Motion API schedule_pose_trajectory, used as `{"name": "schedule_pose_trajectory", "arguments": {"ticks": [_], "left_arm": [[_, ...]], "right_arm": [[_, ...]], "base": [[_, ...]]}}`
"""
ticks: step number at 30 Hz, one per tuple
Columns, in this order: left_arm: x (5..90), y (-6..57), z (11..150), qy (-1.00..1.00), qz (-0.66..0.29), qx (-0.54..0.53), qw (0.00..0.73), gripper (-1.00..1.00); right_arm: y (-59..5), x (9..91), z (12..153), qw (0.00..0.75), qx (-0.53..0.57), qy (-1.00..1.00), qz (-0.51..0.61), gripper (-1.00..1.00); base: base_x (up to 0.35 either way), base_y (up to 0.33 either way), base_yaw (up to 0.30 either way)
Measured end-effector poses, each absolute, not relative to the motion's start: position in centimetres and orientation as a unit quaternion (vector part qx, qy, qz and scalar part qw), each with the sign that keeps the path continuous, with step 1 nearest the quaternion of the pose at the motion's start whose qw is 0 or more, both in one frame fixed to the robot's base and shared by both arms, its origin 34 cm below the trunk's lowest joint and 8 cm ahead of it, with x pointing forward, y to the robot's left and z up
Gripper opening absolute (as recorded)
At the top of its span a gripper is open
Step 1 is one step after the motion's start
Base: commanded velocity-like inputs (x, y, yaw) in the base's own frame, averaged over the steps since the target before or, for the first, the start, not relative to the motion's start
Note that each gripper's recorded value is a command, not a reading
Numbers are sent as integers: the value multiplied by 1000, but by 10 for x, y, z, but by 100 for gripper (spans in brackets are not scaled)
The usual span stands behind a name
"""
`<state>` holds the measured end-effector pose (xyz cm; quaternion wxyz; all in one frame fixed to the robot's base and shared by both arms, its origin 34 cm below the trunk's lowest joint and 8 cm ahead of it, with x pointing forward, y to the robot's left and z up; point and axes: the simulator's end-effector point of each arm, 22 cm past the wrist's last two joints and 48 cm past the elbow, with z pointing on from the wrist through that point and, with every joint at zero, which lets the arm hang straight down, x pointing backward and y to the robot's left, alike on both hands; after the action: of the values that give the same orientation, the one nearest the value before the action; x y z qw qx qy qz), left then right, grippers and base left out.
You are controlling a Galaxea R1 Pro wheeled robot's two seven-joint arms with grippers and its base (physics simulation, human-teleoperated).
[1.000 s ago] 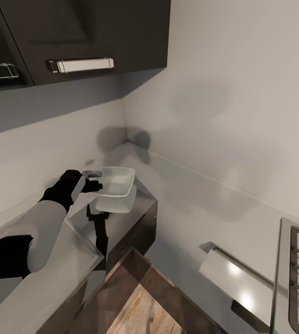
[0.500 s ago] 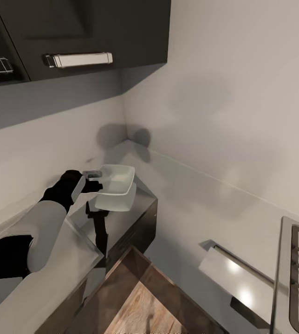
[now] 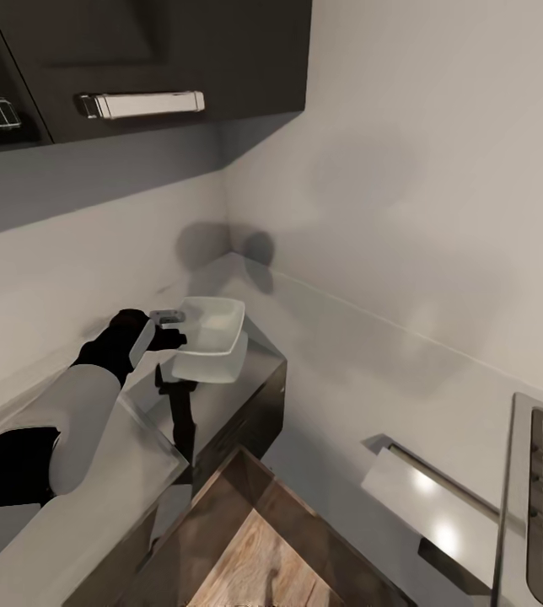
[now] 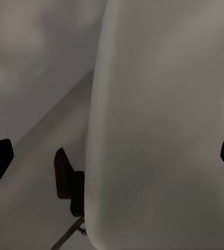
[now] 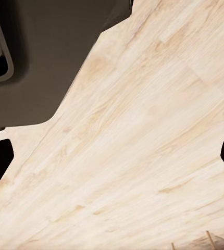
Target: In the kitchen, take the Vidalia onion out of the sink, dice it on the chopping board with the paring knife, put the diced onion into the bowl on the countertop, then place both the paring knife and the chopping board into the sink.
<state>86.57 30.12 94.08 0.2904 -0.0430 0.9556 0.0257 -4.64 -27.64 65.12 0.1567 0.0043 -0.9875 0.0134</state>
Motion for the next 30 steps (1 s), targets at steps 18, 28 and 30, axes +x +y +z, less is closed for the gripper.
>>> {"name": "schedule_pose_trajectory", "arguments": {"ticks": [18, 28, 30], "left_arm": [[864, 299, 933, 958, 21, -42, 284, -100], [864, 298, 933, 958, 18, -44, 284, -100], [864, 298, 933, 958, 18, -44, 284, -100]], "right_arm": [[-276, -49, 652, 160, 4, -987, 13, 100], [-276, -50, 653, 161, 4, -987, 13, 100], [-276, -49, 653, 161, 4, -987, 13, 100]], "base": [[0, 0, 7], [0, 0, 0], [0, 0, 0]]}}
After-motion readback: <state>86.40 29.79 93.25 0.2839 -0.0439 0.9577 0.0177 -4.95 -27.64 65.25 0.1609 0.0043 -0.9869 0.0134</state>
